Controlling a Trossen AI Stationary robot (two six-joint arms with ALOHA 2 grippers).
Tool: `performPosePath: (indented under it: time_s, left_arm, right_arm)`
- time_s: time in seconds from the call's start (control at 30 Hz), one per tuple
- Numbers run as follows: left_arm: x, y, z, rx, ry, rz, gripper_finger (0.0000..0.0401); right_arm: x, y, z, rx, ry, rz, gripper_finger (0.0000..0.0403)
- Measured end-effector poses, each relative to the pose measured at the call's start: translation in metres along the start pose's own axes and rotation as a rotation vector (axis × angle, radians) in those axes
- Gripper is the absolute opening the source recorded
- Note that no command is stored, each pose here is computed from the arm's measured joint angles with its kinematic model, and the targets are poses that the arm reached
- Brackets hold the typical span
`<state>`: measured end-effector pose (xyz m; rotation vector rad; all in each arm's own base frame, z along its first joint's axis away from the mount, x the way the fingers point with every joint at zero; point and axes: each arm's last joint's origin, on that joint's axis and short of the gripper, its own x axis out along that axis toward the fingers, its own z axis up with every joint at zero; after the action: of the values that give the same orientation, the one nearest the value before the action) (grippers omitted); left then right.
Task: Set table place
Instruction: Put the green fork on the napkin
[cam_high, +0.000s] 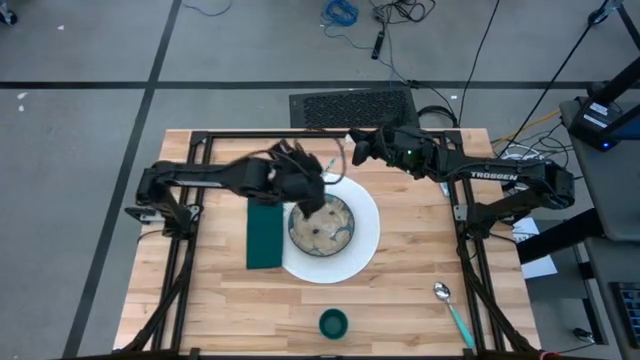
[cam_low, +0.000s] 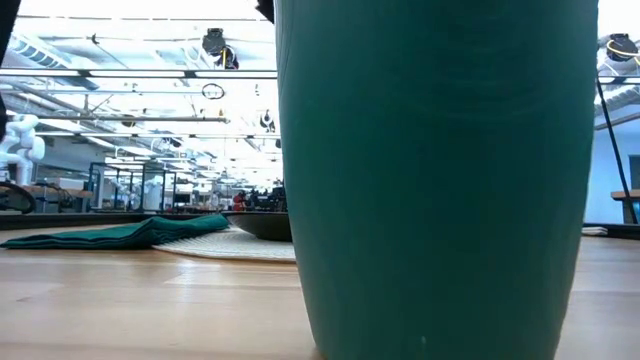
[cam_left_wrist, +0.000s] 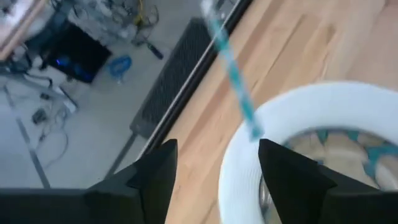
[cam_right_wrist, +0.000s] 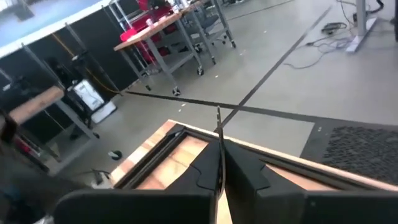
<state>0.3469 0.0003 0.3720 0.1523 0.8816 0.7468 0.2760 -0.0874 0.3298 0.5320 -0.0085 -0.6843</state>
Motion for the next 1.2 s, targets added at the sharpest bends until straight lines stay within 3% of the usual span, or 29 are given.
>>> performPosePath:
  time_s: [0.2, 0.33, 0.63, 0.97, 1.2]
  left_arm:
    - [-0.029, 0.029, -0.017, -0.058, 0.124, -0.09, 0.0213]
    - [-0.053, 0.049, -0.029, -0.102, 0.168, -0.171, 0.0212]
    - [-0.112, 0.09, -0.067, -0.259, 0.038, -0.208, 0.0212]
    - [-0.108, 0.095, -0.139, -0.367, 0.069, -0.218, 0.0212]
    - [-0.1, 0.092, -0.161, -0.34, 0.076, -0.243, 0.0212]
  right_arm:
    - [0.0, 0.002, -0.001, -0.066, 0.059, 0.105, 0.0]
    - [0.006, 0.0, -0.005, -0.061, 0.176, 0.258, 0.0]
    - [0.053, -0.006, -0.055, 0.07, 0.452, 0.413, 0.0]
    - [0.122, 0.032, -0.108, 0.127, 0.556, 0.474, 0.0]
    - [0.173, 0.062, -0.132, 0.143, 0.628, 0.477, 0.0]
